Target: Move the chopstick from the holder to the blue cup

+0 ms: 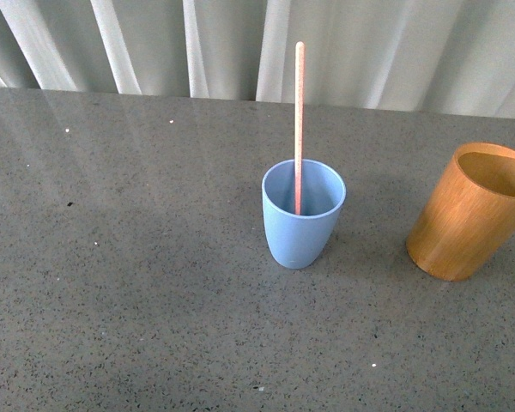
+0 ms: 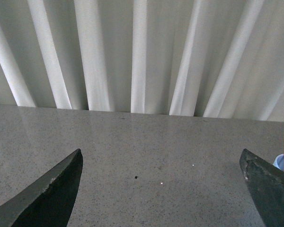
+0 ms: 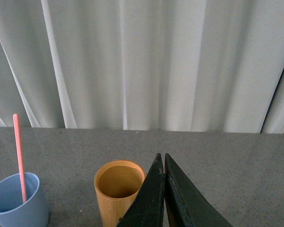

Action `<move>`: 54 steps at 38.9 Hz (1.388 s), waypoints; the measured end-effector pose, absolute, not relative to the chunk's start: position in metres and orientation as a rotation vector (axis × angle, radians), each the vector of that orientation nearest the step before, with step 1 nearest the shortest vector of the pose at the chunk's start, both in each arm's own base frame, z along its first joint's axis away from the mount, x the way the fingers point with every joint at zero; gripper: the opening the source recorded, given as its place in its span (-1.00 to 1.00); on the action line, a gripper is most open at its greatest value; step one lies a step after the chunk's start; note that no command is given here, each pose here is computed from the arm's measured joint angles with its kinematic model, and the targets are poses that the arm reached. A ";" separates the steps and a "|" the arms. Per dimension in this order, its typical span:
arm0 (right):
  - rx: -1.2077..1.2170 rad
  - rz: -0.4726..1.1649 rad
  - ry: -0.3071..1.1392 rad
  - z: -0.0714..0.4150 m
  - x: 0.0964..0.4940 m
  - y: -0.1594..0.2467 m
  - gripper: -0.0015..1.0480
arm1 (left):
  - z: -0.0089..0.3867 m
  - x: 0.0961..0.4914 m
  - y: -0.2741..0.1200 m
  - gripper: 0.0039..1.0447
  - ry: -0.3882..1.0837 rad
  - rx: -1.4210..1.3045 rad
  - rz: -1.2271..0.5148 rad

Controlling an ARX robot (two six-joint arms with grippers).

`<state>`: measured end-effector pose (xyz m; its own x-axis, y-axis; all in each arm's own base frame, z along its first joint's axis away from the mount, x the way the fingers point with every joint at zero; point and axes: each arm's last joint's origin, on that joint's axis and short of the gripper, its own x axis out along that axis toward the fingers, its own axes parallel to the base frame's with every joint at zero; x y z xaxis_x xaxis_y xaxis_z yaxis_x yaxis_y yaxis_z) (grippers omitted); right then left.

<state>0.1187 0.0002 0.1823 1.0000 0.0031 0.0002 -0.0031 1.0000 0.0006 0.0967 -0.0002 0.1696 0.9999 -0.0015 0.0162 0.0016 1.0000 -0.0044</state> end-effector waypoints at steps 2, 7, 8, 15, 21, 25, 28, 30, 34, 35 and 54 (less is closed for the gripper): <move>0.001 0.002 0.000 0.180 0.117 0.000 -0.98 | 0.170 0.097 0.000 0.87 -0.016 -0.004 -0.002; 0.001 0.002 0.002 0.176 0.114 0.000 -0.98 | 0.170 0.097 0.000 0.87 -0.016 -0.004 -0.001; 0.001 0.003 0.001 0.176 0.113 0.000 -0.98 | 0.170 0.097 0.000 0.87 -0.016 -0.004 -0.002; 0.001 0.002 -0.028 0.175 0.109 0.000 -0.98 | 0.170 0.097 0.000 0.87 -0.016 -0.004 -0.002; 0.001 0.002 -0.005 0.171 0.102 0.000 -0.98 | 0.170 0.097 0.000 0.87 -0.016 -0.004 -0.002; 0.001 0.000 -0.024 0.172 0.096 0.000 -0.98 | 0.170 0.097 0.000 0.87 -0.016 -0.004 -0.002; 0.001 0.000 -0.021 0.171 0.096 0.000 -0.98 | 0.170 0.097 0.000 0.87 -0.017 -0.004 -0.002; 0.001 0.000 -0.021 0.171 0.096 0.000 -0.98 | 0.170 0.097 0.000 0.87 -0.017 -0.004 -0.002; 0.001 0.000 -0.021 0.171 0.096 0.000 -0.98 | 0.170 0.097 0.000 0.87 -0.017 -0.004 -0.002; 0.001 0.000 -0.021 0.171 0.096 0.000 -0.98 | 0.170 0.097 0.000 0.87 -0.017 -0.004 -0.002; 0.000 0.000 -0.021 0.171 0.096 0.000 -0.04 | 0.170 0.097 0.000 0.87 -0.017 -0.004 -0.002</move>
<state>0.0965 0.0001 0.1713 0.9998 0.0004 0.0208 -0.0004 1.0000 0.0002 0.0967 -0.0002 0.1697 0.9999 -0.0019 0.0170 0.0020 1.0000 -0.0044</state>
